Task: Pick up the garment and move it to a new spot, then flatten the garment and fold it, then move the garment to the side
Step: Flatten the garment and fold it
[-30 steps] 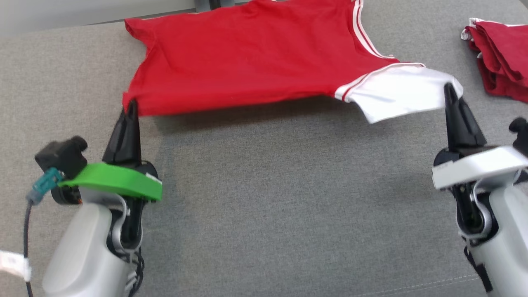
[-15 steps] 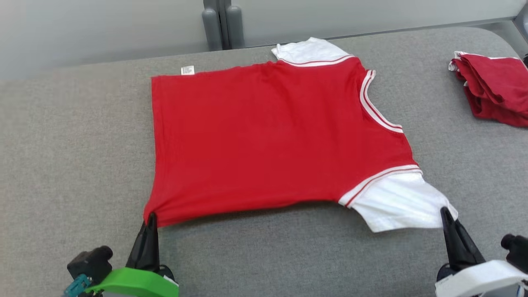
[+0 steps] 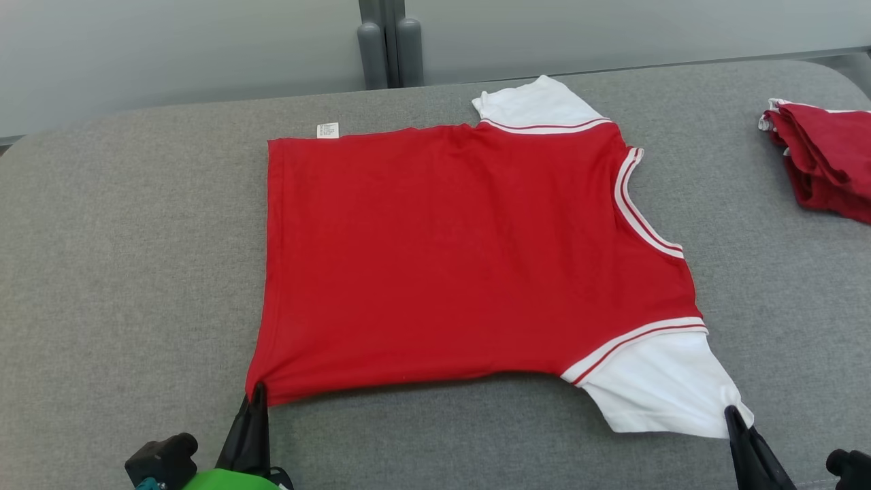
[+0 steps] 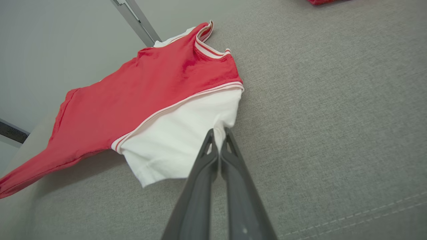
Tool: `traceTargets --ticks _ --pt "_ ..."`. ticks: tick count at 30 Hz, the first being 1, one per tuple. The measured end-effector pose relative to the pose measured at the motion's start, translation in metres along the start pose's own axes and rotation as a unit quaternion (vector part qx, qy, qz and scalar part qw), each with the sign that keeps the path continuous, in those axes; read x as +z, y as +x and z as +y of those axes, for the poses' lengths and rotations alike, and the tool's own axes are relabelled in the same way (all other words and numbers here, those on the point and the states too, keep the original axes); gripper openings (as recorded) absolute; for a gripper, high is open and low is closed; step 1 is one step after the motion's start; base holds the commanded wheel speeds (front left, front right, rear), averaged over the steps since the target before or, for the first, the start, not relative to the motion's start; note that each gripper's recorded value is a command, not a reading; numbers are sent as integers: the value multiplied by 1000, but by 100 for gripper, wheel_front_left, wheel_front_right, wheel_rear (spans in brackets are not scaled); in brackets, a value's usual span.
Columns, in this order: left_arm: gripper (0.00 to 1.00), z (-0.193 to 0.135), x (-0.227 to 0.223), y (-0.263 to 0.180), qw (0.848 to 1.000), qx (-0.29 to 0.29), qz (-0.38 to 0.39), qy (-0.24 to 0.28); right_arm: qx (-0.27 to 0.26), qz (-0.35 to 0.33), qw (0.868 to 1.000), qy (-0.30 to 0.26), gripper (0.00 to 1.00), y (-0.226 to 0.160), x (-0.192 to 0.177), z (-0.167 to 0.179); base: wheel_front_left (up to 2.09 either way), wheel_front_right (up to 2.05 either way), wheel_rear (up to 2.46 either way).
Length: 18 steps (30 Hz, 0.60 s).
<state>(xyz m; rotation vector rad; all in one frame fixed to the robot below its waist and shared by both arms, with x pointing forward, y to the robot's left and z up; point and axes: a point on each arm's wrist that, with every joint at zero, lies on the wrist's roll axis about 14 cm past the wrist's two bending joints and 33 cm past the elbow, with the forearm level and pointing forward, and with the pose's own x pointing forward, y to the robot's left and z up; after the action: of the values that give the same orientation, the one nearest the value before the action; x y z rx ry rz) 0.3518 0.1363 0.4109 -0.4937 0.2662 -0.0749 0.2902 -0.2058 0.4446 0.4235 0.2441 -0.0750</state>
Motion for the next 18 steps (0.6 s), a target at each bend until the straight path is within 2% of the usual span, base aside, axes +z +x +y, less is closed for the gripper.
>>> traceTargets --ticks 7,18 --pt "0 -8 3 8 1000 -22 -1 21 24 -31 999 -12 0 22 23 11 0 0 0" --pt "0 -21 22 30 998 -47 -16 41 63 -54 995 -54 0 79 57 23 0 0 0"
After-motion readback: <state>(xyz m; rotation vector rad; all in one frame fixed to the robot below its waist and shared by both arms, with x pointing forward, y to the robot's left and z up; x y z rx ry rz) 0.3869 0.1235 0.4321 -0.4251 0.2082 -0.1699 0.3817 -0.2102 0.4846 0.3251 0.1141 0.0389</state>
